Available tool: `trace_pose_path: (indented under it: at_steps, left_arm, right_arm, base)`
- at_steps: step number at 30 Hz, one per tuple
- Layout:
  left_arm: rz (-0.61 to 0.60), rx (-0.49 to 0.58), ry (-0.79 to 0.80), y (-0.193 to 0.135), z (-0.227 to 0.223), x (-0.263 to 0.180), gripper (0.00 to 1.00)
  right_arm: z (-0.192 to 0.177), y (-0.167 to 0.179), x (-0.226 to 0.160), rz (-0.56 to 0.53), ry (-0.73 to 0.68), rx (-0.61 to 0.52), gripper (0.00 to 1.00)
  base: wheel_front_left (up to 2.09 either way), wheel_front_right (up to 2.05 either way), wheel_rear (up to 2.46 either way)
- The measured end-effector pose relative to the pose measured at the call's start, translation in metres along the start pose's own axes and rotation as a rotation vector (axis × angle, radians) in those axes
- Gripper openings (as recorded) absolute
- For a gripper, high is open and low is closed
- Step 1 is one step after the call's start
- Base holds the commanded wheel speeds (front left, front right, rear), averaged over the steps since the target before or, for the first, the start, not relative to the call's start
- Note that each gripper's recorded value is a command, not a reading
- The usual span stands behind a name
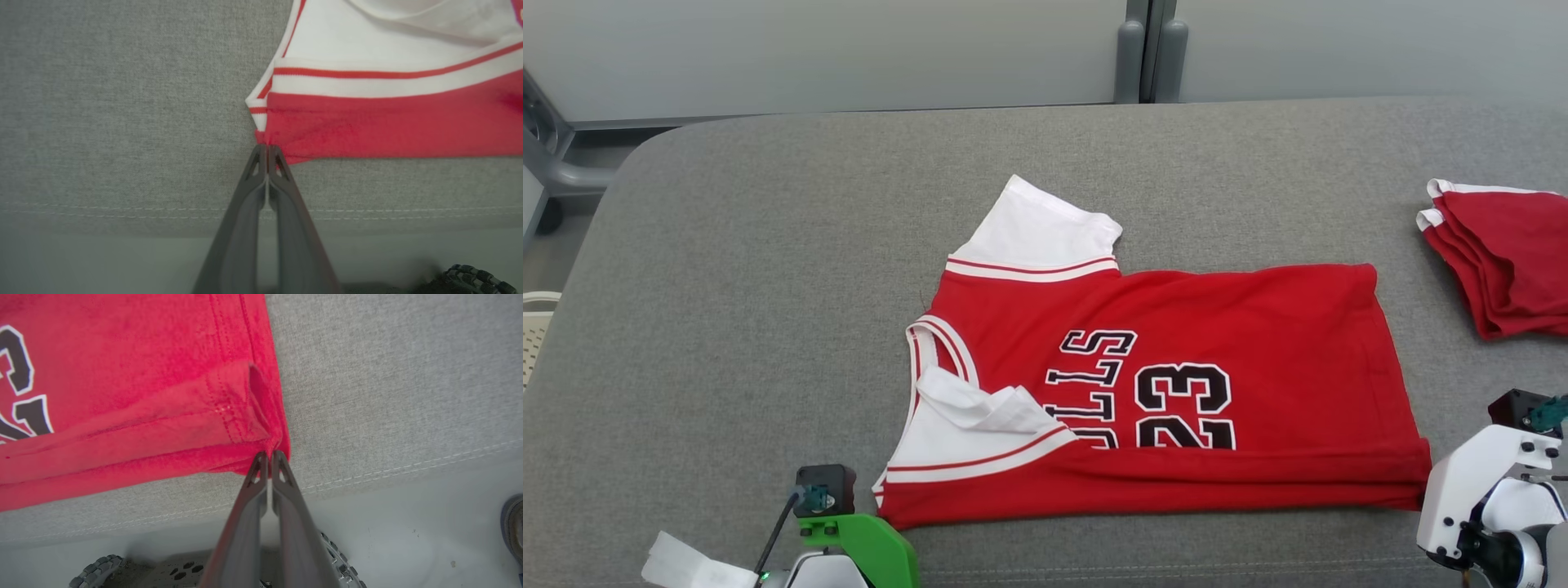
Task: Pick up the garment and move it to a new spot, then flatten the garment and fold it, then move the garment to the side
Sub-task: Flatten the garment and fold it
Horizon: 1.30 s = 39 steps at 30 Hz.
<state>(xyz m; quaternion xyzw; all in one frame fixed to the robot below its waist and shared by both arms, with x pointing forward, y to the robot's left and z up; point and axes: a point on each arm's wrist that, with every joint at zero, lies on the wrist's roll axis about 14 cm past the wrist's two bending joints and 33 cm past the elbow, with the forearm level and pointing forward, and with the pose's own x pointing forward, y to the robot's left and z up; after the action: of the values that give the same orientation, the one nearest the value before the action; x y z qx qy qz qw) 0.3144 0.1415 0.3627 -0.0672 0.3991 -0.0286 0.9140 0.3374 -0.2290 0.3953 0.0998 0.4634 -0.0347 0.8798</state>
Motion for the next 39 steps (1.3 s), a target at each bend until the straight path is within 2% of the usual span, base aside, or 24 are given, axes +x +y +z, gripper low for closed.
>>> trace_pose_path:
  at_steps: [1, 10, 23, 30, 35, 39]
  left_arm:
    - [0.002, 0.001, 0.000, 0.000, 0.000, 0.000, 1.00]
    - [0.033, -0.018, -0.064, 0.007, 0.006, -0.003, 1.00]
    - [0.070, -0.131, -0.539, 0.025, 0.089, -0.042, 1.00]
    - [0.076, -0.247, -0.735, 0.034, 0.122, -0.067, 1.00]
    - [0.076, -0.316, -0.787, 0.045, 0.128, -0.078, 1.00]
    - [0.059, -0.278, -0.816, 0.047, 0.131, -0.087, 1.00]
  right_arm:
    - [-0.002, 0.001, 0.001, 0.001, 0.006, 0.000, 1.00]
    - [0.007, -0.012, 0.000, -0.027, -0.099, 0.041, 1.00]
    - [0.059, 0.004, -0.019, 0.065, -0.429, 0.120, 1.00]
    - [0.095, 0.041, -0.042, 0.193, -0.670, 0.128, 1.00]
    - [0.106, 0.073, -0.058, 0.282, -0.802, 0.096, 1.00]
    - [0.109, 0.096, -0.071, 0.339, -0.886, 0.055, 1.00]
  base:
    - [0.00, 0.00, 0.00]
    - [0.00, 0.00, 0.00]
    - [0.00, 0.00, 0.00]
    - [0.00, 0.00, 0.00]
    - [0.00, 0.00, 0.00]
    - [0.00, 0.00, 0.00]
